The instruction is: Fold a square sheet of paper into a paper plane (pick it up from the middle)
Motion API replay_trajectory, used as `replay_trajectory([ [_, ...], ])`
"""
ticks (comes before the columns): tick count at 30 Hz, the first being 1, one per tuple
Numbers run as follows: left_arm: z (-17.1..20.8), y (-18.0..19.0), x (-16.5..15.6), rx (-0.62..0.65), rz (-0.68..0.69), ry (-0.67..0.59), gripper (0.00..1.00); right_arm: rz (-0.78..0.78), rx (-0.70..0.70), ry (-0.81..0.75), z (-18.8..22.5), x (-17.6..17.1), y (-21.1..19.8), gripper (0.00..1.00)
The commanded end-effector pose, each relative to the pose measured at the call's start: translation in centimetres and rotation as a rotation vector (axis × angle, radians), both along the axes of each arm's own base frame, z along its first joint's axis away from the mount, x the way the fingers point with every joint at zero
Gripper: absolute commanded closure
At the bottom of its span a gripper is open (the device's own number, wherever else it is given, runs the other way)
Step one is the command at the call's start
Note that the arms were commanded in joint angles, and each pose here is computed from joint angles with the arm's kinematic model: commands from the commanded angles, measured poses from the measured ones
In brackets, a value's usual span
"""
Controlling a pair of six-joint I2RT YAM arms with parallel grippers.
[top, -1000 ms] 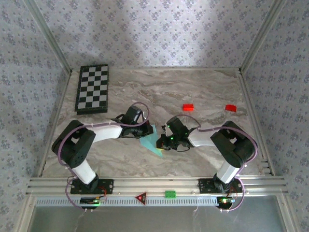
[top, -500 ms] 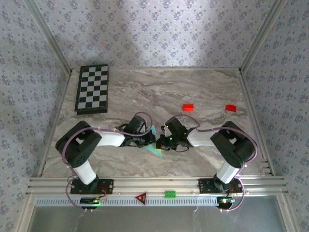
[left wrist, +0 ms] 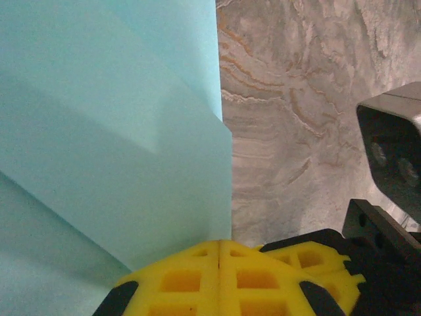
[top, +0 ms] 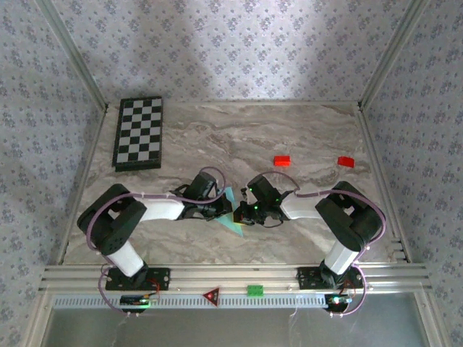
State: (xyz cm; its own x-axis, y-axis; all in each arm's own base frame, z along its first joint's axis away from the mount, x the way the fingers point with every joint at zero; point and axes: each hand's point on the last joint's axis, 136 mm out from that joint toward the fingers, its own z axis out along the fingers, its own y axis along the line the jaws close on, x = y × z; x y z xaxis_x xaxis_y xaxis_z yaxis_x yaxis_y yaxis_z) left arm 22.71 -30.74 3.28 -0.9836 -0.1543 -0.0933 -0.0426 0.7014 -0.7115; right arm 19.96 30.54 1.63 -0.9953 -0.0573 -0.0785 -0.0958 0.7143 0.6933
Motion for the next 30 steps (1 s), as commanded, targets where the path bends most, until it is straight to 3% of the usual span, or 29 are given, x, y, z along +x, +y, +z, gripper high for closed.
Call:
replay_trajectory([
  [1, -0.1, 0.1, -0.5, 0.027, 0.018, 0.026, 1.0, -0.033, -0.238, 0.114, -5.1, -3.1, -4.5, 1.0],
  [11, -3.8, 2.1, 0.3, 0.123, 0.058, 0.083, 1.0, -0.027, -0.241, 0.115, -5.1, -3.3, -4.6, 1.0],
  [30, -2.5, 5.8, 7.6, 0.076, 0.134, 0.059, 1.0, 0.005, -0.251, 0.127, -5.5, -4.1, -5.0, 1.0],
])
